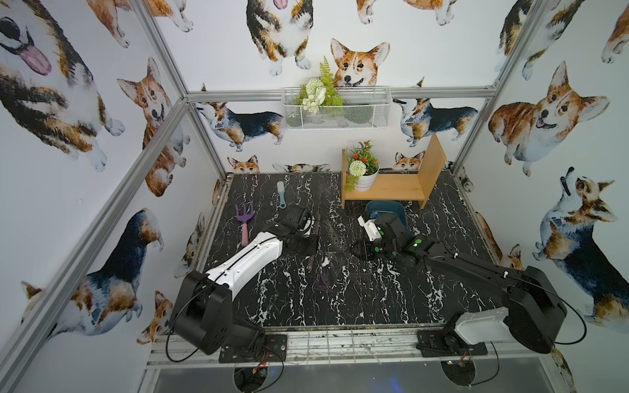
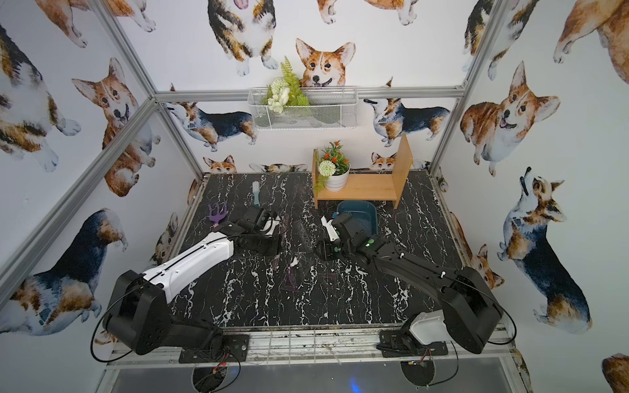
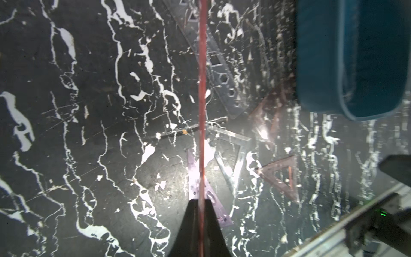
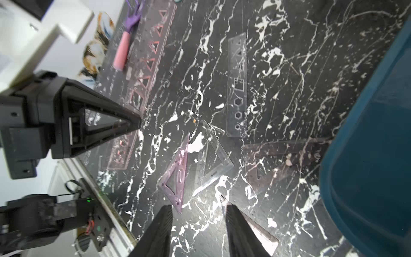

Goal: Put the scattered rulers into the storage box
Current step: Pick up the ruler from the center of the board.

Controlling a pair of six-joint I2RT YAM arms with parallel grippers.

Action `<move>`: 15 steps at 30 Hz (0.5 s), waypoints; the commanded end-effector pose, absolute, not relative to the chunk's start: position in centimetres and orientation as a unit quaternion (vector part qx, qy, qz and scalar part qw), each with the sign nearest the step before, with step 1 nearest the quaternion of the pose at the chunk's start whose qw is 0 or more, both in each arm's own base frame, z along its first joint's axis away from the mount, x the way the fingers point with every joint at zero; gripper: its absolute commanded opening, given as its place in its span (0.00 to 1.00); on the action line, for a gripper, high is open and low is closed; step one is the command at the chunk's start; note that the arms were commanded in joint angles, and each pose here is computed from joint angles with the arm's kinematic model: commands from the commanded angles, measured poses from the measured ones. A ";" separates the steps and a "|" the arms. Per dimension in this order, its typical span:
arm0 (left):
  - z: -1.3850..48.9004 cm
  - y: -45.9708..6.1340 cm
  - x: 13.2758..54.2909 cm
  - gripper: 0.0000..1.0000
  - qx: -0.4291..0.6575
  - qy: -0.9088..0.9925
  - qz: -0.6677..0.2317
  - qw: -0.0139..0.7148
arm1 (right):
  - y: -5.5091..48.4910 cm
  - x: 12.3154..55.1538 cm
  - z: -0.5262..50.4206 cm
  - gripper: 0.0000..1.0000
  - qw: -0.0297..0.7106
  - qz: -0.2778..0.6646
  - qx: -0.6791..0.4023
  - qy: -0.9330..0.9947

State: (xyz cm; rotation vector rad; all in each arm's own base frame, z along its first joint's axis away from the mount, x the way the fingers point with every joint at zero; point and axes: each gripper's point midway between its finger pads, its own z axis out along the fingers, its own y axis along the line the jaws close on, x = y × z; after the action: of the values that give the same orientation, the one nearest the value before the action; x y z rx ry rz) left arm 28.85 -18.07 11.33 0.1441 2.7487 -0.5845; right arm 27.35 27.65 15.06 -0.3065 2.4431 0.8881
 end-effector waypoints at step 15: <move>17.7 -23.5 28.2 0.00 0.064 0.867 -0.464 0.173 | 30.5 28.3 22.1 0.46 0.246 0.539 -0.073 0.802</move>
State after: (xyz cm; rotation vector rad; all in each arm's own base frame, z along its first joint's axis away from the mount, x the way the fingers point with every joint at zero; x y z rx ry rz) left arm 28.06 -22.08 15.46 0.1387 2.5538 -1.1638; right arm 28.29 29.60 19.49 -0.1963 2.2886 1.3186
